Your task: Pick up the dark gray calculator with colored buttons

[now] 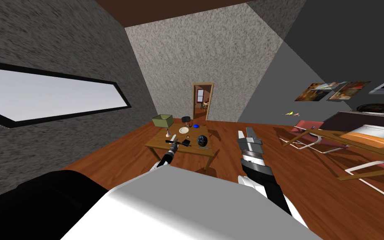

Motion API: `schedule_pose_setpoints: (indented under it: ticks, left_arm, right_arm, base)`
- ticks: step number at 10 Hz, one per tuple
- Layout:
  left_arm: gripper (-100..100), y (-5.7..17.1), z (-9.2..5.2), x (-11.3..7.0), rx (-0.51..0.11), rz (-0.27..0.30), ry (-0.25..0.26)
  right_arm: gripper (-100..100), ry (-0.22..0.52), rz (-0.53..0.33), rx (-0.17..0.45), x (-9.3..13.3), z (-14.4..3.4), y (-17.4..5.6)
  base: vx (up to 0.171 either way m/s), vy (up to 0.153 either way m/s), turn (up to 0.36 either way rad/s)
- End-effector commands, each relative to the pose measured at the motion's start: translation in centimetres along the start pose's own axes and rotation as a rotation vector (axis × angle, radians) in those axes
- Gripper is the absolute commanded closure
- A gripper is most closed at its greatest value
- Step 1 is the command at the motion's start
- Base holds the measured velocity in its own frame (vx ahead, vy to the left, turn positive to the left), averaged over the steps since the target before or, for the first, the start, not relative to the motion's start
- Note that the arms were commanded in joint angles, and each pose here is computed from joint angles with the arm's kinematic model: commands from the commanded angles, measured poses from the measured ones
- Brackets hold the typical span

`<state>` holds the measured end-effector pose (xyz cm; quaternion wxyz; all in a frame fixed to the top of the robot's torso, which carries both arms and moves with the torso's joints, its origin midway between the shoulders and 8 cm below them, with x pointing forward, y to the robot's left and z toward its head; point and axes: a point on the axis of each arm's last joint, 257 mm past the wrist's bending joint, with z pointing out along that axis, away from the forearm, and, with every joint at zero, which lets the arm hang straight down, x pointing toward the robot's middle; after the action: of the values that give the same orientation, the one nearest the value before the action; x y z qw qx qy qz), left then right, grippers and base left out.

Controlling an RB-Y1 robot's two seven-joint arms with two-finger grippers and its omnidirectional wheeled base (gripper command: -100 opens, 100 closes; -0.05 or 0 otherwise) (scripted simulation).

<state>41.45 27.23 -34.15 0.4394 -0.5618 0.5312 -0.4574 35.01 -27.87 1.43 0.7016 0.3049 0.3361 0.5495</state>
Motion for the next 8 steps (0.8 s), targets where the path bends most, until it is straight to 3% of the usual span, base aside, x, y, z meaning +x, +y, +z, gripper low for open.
schedule_pose_setpoints:
  ticks: [1,8]
  left_arm:
    - [-100,1.7,0.2,0.1,-0.040,0.001,-0.003]
    - [-100,7.4,1.5,0.6,-0.177,0.011,-0.010]
  right_arm:
    - [0,0.000,0.000,0.000,0.0,0.0,0.0]
    - [0,0.000,0.000,0.000,0.0,0.0,0.0]
  base:
    - [0.001,0.016,-0.026]
    - [0.002,0.016,-0.042]
